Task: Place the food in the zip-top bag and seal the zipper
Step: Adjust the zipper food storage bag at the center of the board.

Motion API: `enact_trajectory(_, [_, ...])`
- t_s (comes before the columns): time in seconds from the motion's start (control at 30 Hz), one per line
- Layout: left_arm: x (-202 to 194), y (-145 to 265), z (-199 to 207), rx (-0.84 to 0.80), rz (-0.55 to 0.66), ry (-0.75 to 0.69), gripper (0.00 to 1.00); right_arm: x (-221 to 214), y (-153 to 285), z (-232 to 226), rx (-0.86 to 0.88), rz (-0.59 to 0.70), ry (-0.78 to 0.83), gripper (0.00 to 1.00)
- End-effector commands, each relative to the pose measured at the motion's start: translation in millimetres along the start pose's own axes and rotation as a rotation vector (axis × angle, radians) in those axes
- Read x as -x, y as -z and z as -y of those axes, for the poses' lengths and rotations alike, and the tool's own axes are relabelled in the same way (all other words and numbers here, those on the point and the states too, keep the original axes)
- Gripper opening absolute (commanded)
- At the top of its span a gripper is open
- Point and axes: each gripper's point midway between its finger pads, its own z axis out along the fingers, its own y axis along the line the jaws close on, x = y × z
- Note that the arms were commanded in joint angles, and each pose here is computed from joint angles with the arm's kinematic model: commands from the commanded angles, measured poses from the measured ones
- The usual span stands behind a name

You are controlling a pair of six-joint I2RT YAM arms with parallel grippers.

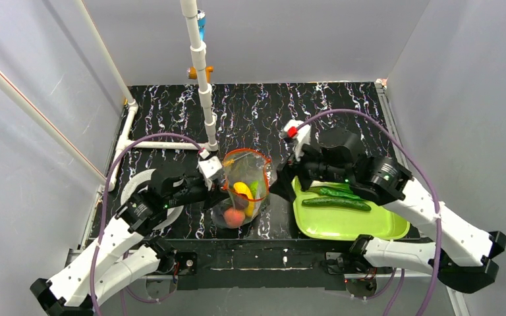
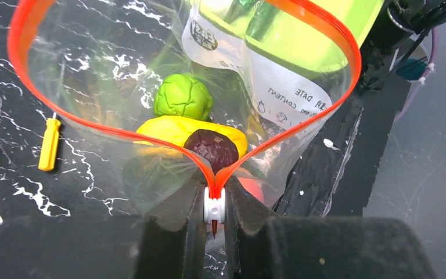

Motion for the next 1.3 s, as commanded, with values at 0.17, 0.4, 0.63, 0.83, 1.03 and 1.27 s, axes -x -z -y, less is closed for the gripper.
enact_trajectory(0.17, [10, 8, 15, -0.073, 0.002, -0.018, 0.0, 58, -49, -108, 0.374, 0.307, 0.747, 0.98])
enact_trajectory(0.4, [22, 23, 14, -0.029, 0.092, -0.048, 0.0, 91, -71, -75, 0.144, 0.325, 0.666, 0.98])
enact_trajectory(0.63, [25, 22, 18, -0.054, 0.107, -0.049, 0.0, 57, -54, -100, 0.403, 0.292, 0.655, 0.98])
enact_trajectory(0.83, [20, 17, 17, -0.06, 0.066, -0.035, 0.0, 43, -71, -104, 0.411, 0.218, 0.712, 0.97])
enact_trajectory(1.03, [19, 17, 17, -0.058, 0.07, -0.035, 0.0, 35, -81, -104, 0.417, 0.21, 0.709, 0.66])
enact_trajectory(1.27, [22, 18, 20, -0.071, 0.083, -0.042, 0.0, 21, -91, -105, 0.434, 0.185, 0.639, 0.57])
